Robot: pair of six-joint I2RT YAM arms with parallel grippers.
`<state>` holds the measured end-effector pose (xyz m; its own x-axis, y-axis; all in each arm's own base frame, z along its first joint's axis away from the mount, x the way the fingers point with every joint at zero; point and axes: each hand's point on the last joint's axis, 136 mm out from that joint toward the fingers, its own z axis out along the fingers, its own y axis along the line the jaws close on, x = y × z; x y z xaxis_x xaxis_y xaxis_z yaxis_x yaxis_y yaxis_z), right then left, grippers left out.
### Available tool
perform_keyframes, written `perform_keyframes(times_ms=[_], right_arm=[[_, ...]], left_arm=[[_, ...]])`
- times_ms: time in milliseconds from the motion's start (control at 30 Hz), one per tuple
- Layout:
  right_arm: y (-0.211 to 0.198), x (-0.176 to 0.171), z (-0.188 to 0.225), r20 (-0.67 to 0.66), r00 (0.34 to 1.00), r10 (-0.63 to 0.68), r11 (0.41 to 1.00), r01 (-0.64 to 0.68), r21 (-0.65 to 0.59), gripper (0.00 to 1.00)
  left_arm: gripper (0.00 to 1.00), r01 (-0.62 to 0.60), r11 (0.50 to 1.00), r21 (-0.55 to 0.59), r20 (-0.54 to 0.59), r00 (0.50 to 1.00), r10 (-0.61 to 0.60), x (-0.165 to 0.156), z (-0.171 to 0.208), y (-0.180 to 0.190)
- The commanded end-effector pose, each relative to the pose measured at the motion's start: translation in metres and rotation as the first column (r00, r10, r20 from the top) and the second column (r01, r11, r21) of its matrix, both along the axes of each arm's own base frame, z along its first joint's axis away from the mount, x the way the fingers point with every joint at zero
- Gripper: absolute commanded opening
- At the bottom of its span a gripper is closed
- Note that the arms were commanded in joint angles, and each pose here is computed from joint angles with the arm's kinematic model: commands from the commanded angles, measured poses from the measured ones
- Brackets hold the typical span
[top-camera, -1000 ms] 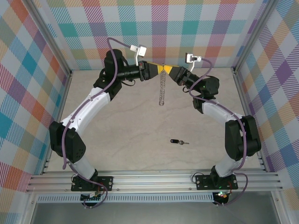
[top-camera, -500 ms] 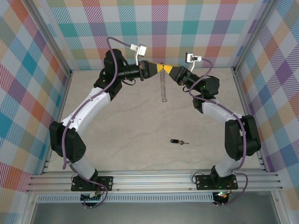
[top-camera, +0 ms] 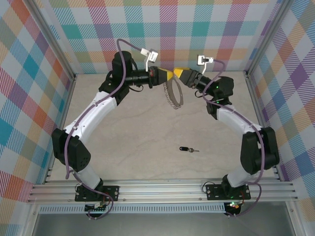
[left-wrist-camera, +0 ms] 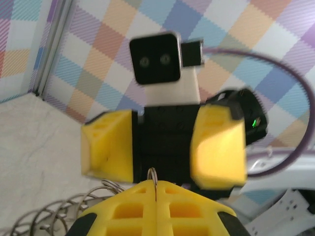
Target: Put the keys on the keyring
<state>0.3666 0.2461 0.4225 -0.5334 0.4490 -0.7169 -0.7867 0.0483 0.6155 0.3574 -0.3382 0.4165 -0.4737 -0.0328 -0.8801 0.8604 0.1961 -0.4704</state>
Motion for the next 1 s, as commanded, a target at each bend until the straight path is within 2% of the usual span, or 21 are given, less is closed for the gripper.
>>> perform_keyframes(times_ms=[0, 200, 367, 733, 967], right_arm=[[-0.020, -0.008, 0.007, 0.018, 0.997, -0.076, 0.991, 0.078, -0.110, 0.61], [-0.033, -0.022, -0.008, 0.001, 0.994, -0.107, 0.951, 0.102, -0.291, 0.62], [-0.030, -0.041, -0.017, 0.035, 0.999, -0.039, 0.926, 0.049, -0.375, 0.57], [-0.022, -0.062, -0.028, 0.080, 0.991, 0.109, 0.915, -0.069, -0.398, 0.42], [-0.017, -0.063, -0.030, 0.076, 0.984, 0.161, 0.921, -0.123, -0.370, 0.38]], left_arm=[[0.00, 0.041, 0.996, 0.076, 0.130, 0.990, -0.050, -0.016, 0.009, 0.002], [0.00, 0.101, 0.975, 0.196, 0.123, 0.984, -0.126, -0.024, -0.009, 0.003], [0.00, 0.179, 0.956, 0.234, 0.108, 0.972, -0.209, -0.034, -0.015, 0.002], [0.00, 0.303, 0.932, 0.201, 0.086, 0.942, -0.325, -0.049, -0.013, -0.001], [0.00, 0.350, 0.922, 0.168, 0.081, 0.927, -0.366, -0.057, -0.006, -0.003]])
